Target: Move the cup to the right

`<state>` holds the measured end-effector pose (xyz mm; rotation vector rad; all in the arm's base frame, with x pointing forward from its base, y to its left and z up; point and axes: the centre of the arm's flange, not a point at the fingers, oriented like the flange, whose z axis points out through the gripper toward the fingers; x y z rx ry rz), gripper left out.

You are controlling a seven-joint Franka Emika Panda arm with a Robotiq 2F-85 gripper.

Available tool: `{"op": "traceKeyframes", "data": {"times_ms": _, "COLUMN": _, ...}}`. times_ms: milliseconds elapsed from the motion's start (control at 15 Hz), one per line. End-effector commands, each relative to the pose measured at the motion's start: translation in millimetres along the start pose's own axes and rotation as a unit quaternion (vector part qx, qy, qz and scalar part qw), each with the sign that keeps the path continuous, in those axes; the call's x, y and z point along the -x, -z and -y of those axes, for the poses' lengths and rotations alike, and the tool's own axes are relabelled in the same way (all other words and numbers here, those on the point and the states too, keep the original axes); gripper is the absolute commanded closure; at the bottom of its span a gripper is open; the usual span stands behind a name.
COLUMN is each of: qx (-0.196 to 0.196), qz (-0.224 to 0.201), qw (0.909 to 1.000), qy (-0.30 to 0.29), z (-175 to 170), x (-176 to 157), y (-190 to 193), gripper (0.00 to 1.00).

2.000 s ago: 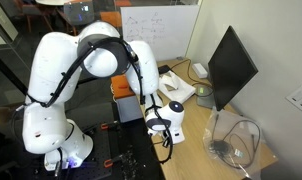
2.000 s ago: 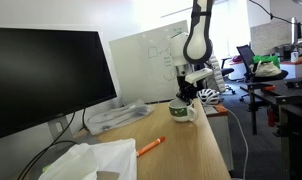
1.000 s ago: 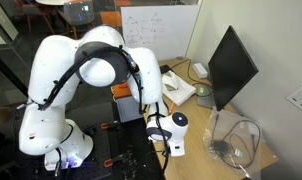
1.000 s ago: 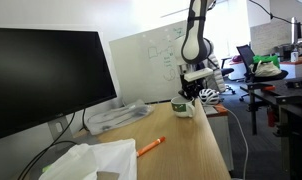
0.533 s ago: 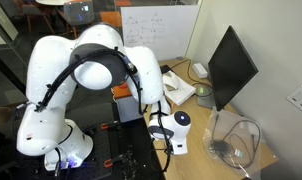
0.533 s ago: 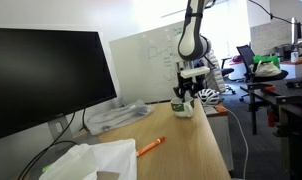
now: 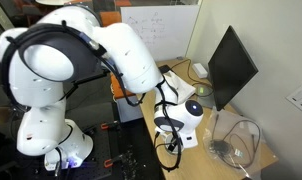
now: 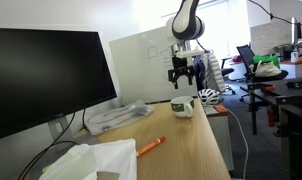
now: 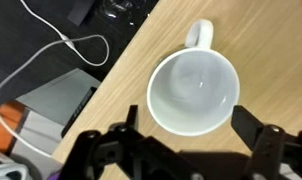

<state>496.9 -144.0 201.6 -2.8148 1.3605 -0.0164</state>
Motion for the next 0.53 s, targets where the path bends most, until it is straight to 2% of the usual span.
{"op": "traceKeyframes", "data": {"times_ms": 0, "qx": 0.020, "qz": 0.011, "qw": 0.9996, "qy": 0.014, "z": 2.9, "x": 6.3, "y": 44.0, "gripper": 0.00}}
{"op": "traceKeyframes", "data": {"times_ms": 467, "qx": 0.008, "qz": -0.002, "qw": 0.9984, "qy": 0.055, "z": 16.3, "x": 23.7, "y": 99.1, "gripper": 0.00}}
